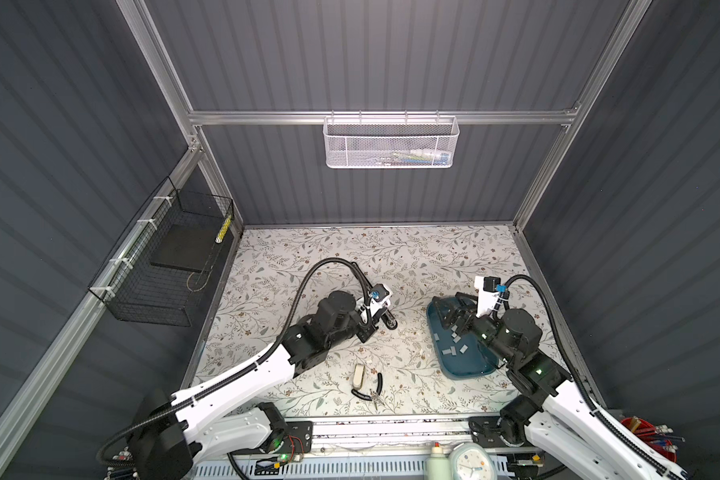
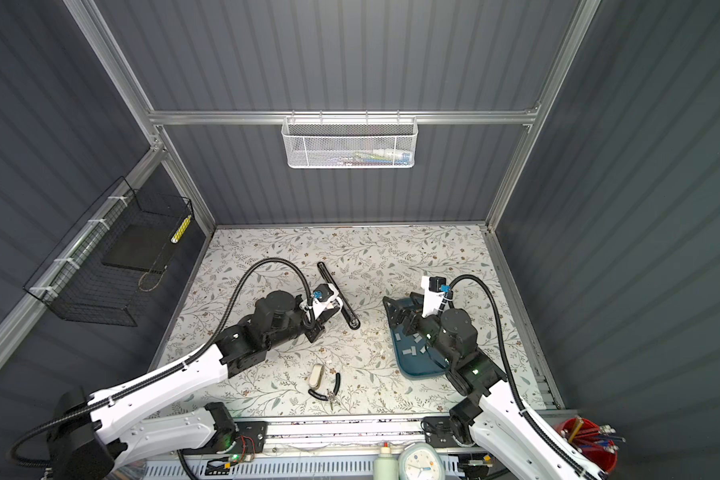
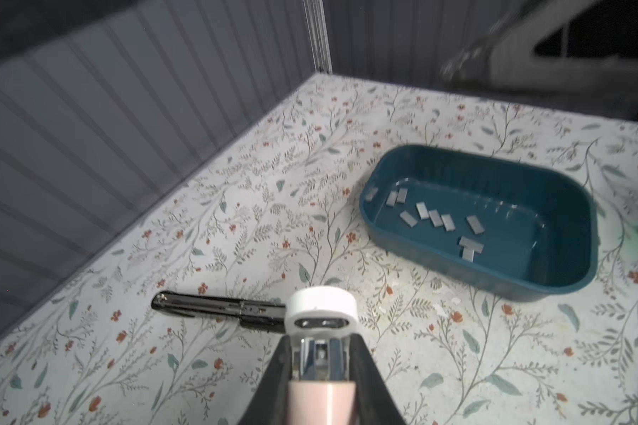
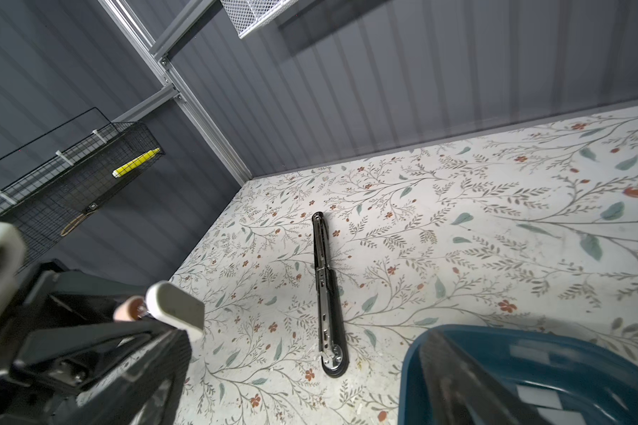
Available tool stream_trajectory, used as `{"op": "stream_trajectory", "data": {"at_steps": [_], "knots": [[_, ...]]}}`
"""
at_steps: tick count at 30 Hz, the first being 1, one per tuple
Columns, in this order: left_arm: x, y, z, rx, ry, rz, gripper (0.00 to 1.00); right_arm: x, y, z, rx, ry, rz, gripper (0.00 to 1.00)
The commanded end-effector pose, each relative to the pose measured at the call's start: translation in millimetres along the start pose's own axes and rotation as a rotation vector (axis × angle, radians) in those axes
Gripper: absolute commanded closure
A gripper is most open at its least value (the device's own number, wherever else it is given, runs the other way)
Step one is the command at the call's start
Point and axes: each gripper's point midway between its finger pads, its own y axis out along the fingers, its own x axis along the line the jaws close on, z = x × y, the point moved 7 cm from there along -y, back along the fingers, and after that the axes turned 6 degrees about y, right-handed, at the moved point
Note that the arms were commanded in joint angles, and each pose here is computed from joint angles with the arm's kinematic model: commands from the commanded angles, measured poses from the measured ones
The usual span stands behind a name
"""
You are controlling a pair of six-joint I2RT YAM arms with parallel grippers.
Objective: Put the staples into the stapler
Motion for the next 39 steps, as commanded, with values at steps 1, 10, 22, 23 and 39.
{"op": "stream_trajectory", "data": {"at_steps": [1, 10, 22, 23, 39], "knots": [[-1, 0, -3, -0.044, 0.019, 0.012, 1.0, 21, 8, 0, 0.053, 0.063, -0.111, 0.01], [-2, -4, 0, -0.072, 0.03, 0.002, 1.0, 43, 17, 4, 0.109, 0.035, -0.15, 0.02], [-10, 14, -6, -0.036, 0.025, 0.11, 1.0, 55, 24, 19, 0.167, 0.043, -0.223, 0.21], [-11, 15, -5, -0.037, 0.028, 0.116, 1.0, 57, 26, 20, 0.172, 0.046, -0.224, 0.21], [-23, 21, -5, -0.041, 0.061, 0.239, 1.0, 65, 51, 29, 0.2, 0.059, -0.187, 0.48]]}}
